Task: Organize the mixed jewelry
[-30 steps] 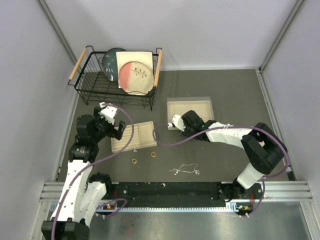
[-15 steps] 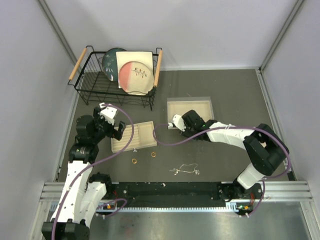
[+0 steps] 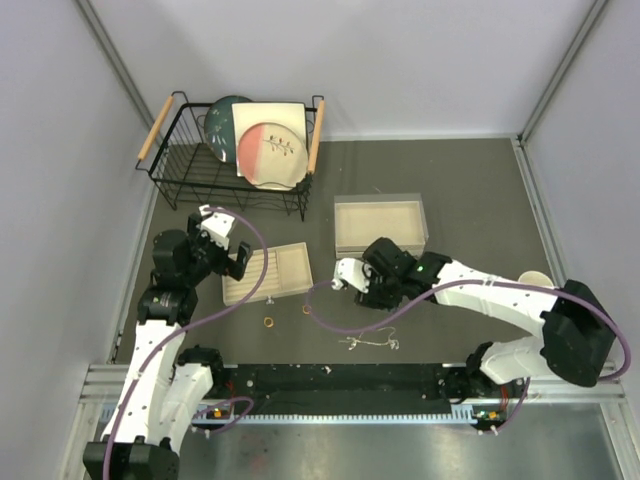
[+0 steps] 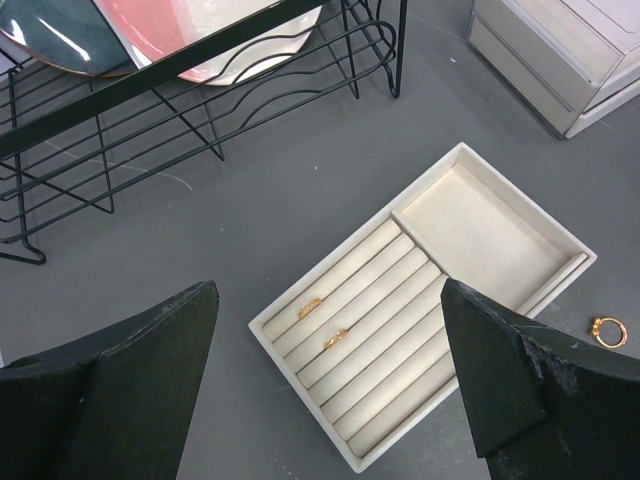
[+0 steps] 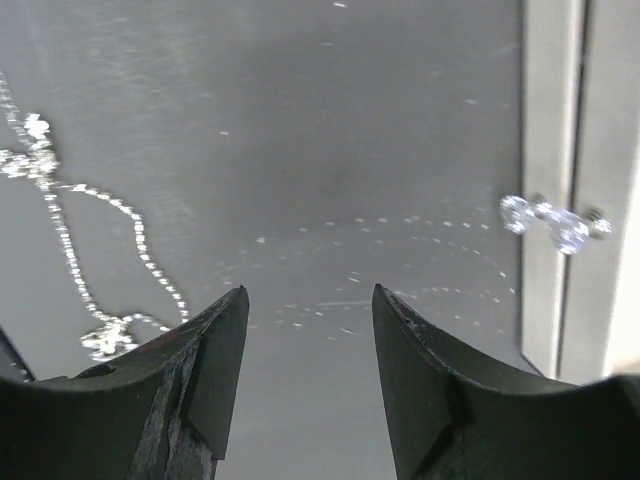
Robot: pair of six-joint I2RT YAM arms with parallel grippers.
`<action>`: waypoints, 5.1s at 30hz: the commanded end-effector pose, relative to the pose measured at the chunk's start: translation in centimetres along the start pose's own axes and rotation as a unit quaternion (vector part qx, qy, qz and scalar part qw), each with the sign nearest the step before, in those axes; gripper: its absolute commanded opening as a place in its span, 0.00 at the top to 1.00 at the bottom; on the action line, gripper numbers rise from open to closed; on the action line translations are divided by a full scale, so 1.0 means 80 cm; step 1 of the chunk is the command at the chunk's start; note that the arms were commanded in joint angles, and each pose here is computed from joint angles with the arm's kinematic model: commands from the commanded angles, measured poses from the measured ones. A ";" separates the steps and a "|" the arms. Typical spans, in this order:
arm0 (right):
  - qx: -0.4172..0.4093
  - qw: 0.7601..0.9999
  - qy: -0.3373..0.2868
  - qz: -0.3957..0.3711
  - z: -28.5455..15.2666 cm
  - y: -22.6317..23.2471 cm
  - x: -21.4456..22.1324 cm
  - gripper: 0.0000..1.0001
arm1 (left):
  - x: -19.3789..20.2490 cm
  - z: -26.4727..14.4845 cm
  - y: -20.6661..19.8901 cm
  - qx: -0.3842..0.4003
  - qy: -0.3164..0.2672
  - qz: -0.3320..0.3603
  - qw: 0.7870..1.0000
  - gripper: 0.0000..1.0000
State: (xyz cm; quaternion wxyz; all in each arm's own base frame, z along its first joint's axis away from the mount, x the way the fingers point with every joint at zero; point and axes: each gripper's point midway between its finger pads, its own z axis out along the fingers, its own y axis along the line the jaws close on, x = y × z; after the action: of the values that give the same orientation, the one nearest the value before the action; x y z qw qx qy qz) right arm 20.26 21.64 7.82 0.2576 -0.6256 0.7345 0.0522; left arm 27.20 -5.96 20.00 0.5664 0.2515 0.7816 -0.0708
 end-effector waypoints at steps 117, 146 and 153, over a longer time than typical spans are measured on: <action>0.095 0.981 -0.101 -0.139 -0.005 0.008 -0.285 1.00 | -0.029 -0.018 0.089 -0.195 -0.024 -0.047 0.979 0.01; 0.160 0.969 -0.126 -0.139 -0.033 -0.054 -0.339 1.00 | -0.032 -0.034 0.149 -0.297 -0.016 -0.098 0.950 0.01; 0.158 0.970 -0.116 -0.142 -0.021 -0.059 -0.337 1.00 | -0.030 -0.032 0.152 -0.297 -0.014 -0.101 0.950 0.01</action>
State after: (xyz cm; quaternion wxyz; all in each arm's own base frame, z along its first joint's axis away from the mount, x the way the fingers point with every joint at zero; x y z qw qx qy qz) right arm 25.15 43.10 20.59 0.4153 -0.6805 0.6030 -0.0294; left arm 30.49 4.49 22.16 0.5798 0.0016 0.8082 0.1031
